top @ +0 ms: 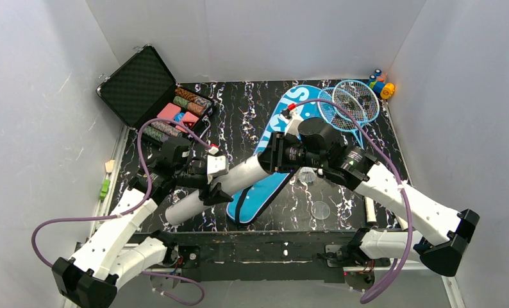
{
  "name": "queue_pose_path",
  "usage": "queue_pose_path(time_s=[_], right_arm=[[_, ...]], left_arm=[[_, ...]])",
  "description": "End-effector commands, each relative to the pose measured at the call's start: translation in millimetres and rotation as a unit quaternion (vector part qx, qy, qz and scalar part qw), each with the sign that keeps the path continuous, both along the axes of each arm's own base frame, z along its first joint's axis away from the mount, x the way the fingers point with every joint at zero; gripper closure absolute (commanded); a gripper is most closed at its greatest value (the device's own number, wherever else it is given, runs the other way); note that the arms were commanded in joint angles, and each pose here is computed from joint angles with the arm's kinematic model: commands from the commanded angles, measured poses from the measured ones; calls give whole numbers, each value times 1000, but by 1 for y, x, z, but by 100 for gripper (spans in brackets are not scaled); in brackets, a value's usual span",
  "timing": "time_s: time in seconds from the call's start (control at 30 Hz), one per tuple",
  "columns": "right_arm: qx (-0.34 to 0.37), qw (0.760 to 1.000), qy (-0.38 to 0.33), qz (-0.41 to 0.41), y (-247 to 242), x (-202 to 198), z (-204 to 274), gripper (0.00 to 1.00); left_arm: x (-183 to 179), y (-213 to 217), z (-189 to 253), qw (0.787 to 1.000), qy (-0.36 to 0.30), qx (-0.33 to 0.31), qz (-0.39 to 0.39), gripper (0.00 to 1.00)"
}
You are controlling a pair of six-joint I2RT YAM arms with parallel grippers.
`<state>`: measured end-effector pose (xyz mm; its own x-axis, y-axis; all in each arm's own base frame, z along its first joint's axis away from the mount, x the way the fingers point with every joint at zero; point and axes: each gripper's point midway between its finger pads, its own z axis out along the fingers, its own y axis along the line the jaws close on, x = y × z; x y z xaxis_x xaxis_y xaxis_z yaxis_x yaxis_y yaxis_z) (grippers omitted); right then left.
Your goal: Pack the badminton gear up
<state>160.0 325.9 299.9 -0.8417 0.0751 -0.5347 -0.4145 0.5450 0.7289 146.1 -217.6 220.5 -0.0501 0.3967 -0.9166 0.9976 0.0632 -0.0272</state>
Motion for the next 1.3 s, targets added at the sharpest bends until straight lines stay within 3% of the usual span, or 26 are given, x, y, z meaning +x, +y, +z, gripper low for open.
queue_pose_path(time_s=[0.0,0.17,0.27,0.43,1.03,1.13,1.27], right_arm=[[50,996,-71,-22,-3,9,51,50],[51,991,-109,-50,-32,4,70,38],[41,989,-125,-74,-53,2,73,36],[23,988,-121,-93,-71,-2,58,36],[-12,997,-65,-41,-42,-5,12,47],[-15,997,-62,-37,-37,-3,11,47],[-16,997,-67,-29,-32,-1,20,40]], left_arm=[[-7,7,-8,999,-25,17,-16,69],[-8,8,-13,997,-67,17,-39,81],[4,2,2,994,-99,8,-49,91],[16,-9,19,991,-115,-6,-64,99],[4,-9,25,990,-115,-31,-69,100],[2,-9,25,991,-113,-36,-69,100],[3,-7,16,992,-106,-27,-60,100]])
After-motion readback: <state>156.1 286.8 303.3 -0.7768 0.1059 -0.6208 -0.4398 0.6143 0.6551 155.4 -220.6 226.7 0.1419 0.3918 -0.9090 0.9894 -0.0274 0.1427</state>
